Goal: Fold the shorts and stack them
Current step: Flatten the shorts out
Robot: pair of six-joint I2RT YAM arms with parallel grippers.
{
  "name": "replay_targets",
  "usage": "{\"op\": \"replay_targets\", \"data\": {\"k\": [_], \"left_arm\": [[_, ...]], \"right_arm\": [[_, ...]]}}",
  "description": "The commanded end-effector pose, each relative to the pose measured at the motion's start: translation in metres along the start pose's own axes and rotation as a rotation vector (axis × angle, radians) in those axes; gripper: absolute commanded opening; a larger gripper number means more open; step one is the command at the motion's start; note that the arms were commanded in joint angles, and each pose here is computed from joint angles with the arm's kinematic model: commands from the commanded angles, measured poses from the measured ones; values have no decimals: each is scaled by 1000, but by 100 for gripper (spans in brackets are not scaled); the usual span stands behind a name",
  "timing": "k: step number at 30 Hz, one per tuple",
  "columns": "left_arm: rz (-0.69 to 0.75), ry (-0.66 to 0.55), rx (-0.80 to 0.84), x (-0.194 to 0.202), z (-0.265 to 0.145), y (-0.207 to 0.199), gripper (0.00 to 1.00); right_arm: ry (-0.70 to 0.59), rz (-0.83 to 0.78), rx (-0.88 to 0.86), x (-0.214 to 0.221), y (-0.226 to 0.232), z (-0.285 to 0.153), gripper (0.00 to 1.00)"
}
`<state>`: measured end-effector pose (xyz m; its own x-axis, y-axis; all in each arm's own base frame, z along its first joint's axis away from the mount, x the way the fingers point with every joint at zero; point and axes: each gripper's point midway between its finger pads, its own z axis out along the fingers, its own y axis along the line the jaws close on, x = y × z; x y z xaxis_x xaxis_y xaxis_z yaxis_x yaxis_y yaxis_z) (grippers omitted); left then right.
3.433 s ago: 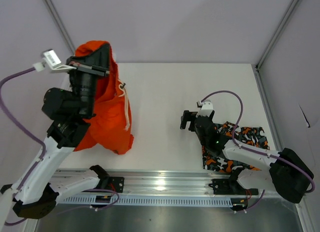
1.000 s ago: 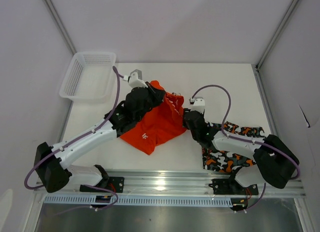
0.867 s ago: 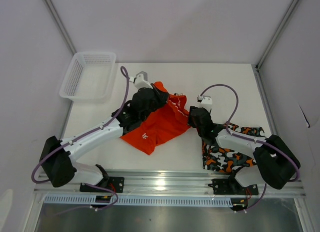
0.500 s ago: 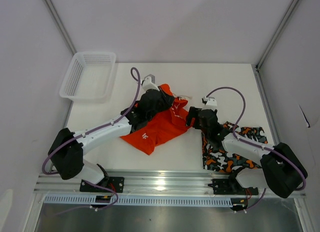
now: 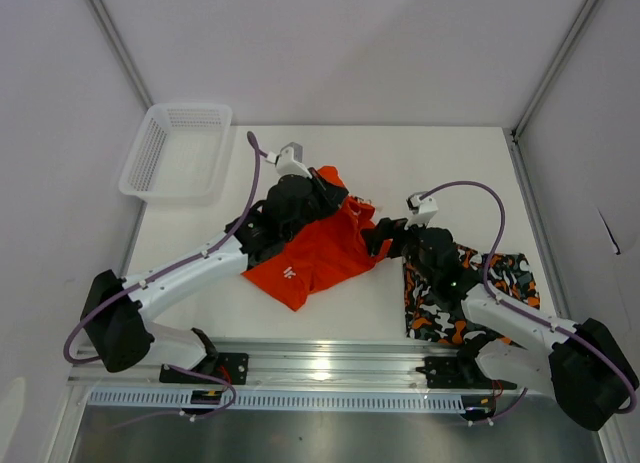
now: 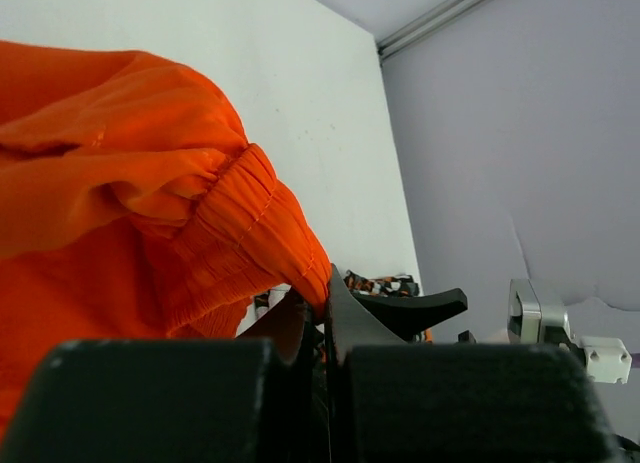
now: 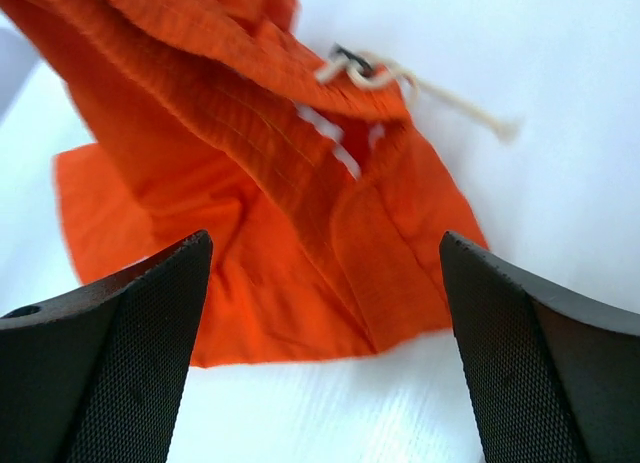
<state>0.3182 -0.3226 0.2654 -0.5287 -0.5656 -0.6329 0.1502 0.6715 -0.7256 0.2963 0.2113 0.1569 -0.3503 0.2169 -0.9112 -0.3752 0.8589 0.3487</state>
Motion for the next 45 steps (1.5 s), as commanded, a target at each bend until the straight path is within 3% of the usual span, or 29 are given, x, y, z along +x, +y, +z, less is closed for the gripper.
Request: {"op": "replay_targets", "data": {"k": [1, 7, 13, 24, 27, 28, 30, 31, 33, 34, 35, 38, 45], "left_arm": [[-36, -47, 129, -31, -26, -47, 0], [-32, -18, 110, -27, -32, -47, 0], [-31, 4, 118, -23, -36, -49, 0], [-32, 39, 128, -14, -52, -47, 0], [-33, 33, 125, -17, -59, -46, 0], [-32, 32, 127, -18, -61, -46, 0], [-30, 31, 139, -21, -67, -48, 1], [-29, 31, 143, -22, -70, -49, 1], [-22, 30, 146, -25, -75, -49, 11], [-15, 26, 147, -28, -77, -50, 23], [-9, 19, 137, -30, -79, -48, 56], [23, -25, 67, -48, -89, -38, 87], [143, -56, 0, -83, -118, -11, 91]], "right_arm": [[-139, -83, -168, -42, 35, -7, 96], [-170, -204, -196, -56, 61, -4, 98], [-252, -276, -329, -71, 92, -14, 98], [-212, -331, -344, -84, 110, 19, 77], [-203, -336, -353, -81, 111, 27, 60], [-206, -336, -350, -81, 112, 29, 49], [-207, -336, -347, -81, 110, 31, 38], [-210, -329, -349, -82, 110, 31, 26], [-218, -315, -353, -85, 109, 29, 12], [-222, -309, -359, -87, 110, 27, 0], [-222, -294, -363, -88, 110, 25, 0], [-220, -270, -392, -86, 108, 19, 0], [-206, -276, -404, -71, 94, 1, 0]]}}
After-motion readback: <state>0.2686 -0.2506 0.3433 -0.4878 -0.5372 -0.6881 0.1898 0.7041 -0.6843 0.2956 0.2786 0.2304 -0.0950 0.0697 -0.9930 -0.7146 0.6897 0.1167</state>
